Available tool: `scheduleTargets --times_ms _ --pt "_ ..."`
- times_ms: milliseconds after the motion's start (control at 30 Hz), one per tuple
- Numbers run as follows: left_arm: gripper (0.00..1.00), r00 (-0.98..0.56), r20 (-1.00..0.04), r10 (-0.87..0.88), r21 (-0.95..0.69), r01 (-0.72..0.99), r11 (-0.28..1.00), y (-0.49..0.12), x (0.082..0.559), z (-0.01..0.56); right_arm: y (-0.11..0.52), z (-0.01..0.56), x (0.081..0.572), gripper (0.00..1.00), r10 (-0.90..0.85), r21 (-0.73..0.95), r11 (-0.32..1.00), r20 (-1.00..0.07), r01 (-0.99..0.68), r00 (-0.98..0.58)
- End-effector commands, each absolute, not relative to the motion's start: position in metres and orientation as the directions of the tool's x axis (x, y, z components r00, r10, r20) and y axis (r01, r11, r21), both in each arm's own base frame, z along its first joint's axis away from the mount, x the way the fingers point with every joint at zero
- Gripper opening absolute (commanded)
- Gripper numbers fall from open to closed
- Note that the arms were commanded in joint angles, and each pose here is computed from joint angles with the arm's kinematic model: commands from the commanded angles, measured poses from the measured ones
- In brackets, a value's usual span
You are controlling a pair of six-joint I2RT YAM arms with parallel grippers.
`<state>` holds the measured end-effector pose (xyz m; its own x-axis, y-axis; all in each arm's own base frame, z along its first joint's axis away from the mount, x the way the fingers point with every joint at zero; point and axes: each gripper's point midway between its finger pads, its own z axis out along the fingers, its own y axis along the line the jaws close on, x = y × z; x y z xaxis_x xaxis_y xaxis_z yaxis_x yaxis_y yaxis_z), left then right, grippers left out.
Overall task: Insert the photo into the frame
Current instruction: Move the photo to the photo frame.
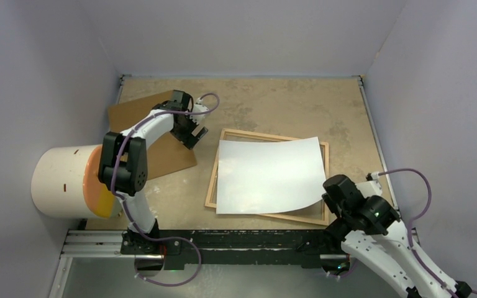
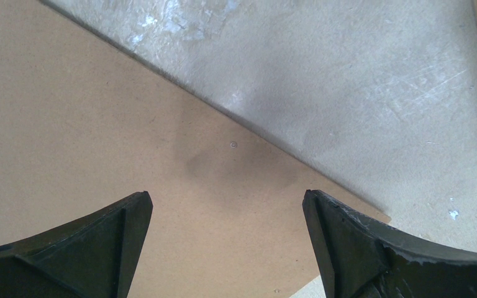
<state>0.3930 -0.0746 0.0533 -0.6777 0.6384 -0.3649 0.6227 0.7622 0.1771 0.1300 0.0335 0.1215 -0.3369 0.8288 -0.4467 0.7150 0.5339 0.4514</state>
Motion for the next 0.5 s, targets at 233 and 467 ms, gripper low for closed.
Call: scheduleTargets --times_ms 233,467 --pt "1.00 -0.582 -0.431 0.690 0.104 0.727 0.678 -0.151 0.401 0.058 0.048 0.118 0.158 0.00 0.880 0.493 0.432 -0.414 0.755 -0.233" --pt "1.00 -0.564 -0.462 0.685 0.043 0.757 0.652 -0.169 0.390 0.063 0.048 0.130 0.170 0.00 0.889 0.551 0.407 -0.420 0.728 -0.179"
